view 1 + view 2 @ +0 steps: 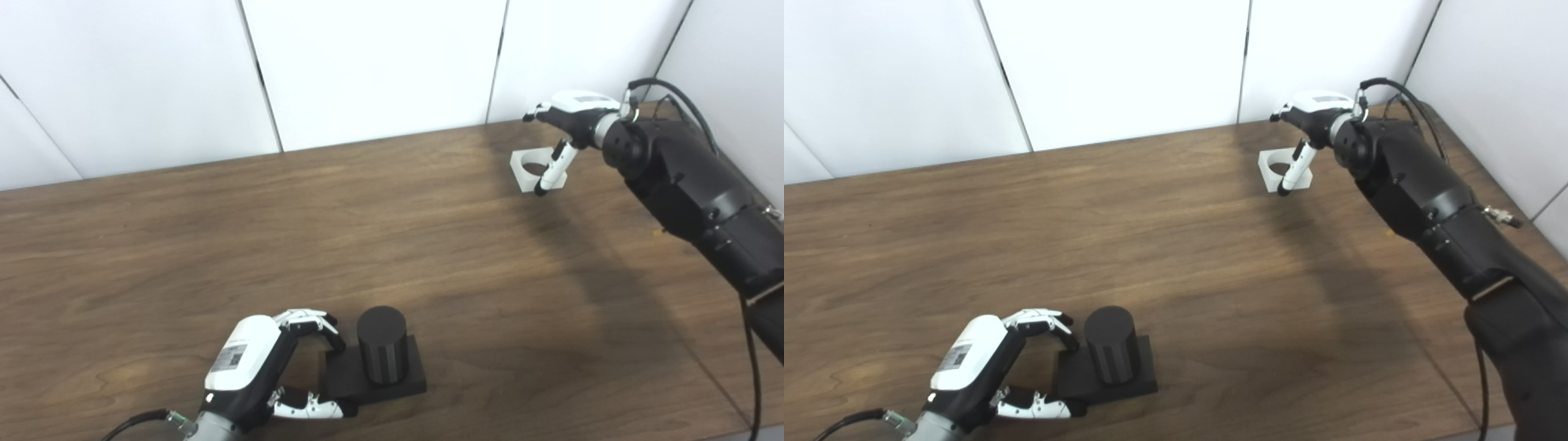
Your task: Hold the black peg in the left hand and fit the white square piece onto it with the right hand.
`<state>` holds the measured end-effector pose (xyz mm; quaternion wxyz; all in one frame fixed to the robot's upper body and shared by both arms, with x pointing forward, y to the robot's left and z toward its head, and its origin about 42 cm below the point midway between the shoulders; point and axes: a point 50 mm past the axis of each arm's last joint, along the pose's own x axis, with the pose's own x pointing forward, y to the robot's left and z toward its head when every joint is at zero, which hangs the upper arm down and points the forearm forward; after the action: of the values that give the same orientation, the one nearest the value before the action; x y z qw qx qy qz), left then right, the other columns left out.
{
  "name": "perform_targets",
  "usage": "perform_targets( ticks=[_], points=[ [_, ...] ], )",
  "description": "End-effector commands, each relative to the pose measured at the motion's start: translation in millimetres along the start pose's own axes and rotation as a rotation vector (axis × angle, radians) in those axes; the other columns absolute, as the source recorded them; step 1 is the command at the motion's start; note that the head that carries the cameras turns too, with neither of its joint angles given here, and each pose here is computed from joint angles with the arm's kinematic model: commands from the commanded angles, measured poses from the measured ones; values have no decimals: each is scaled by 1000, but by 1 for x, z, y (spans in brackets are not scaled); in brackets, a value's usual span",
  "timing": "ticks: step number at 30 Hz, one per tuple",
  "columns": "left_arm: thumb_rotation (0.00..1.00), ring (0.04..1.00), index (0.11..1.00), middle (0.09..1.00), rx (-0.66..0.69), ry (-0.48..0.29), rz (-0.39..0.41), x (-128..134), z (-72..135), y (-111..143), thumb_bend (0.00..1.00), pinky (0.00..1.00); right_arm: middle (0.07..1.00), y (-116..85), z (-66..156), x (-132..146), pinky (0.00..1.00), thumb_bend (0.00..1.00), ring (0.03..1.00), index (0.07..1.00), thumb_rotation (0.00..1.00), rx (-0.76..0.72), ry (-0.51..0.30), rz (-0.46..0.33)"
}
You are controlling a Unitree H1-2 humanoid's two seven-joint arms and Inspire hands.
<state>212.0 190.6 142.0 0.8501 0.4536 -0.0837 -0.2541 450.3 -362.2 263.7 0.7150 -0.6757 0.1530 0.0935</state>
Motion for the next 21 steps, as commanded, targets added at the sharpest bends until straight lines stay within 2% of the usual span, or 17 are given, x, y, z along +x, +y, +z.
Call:
perform_targets(
  ticks=[1, 21],
  points=[
    [39, 797, 488, 753, 13, 65, -114, -10, -9, -15, 511, 749, 1000, -25, -5, -2, 975, 1000, 1000, 919, 254, -33, 7, -70],
    [39, 797, 488, 751, 16, 64, -114, -11, -2, -17, 512, 756, 992, -8, -15, 9, 960, 982, 1000, 925, 255, -36, 69, -26]
  ],
)
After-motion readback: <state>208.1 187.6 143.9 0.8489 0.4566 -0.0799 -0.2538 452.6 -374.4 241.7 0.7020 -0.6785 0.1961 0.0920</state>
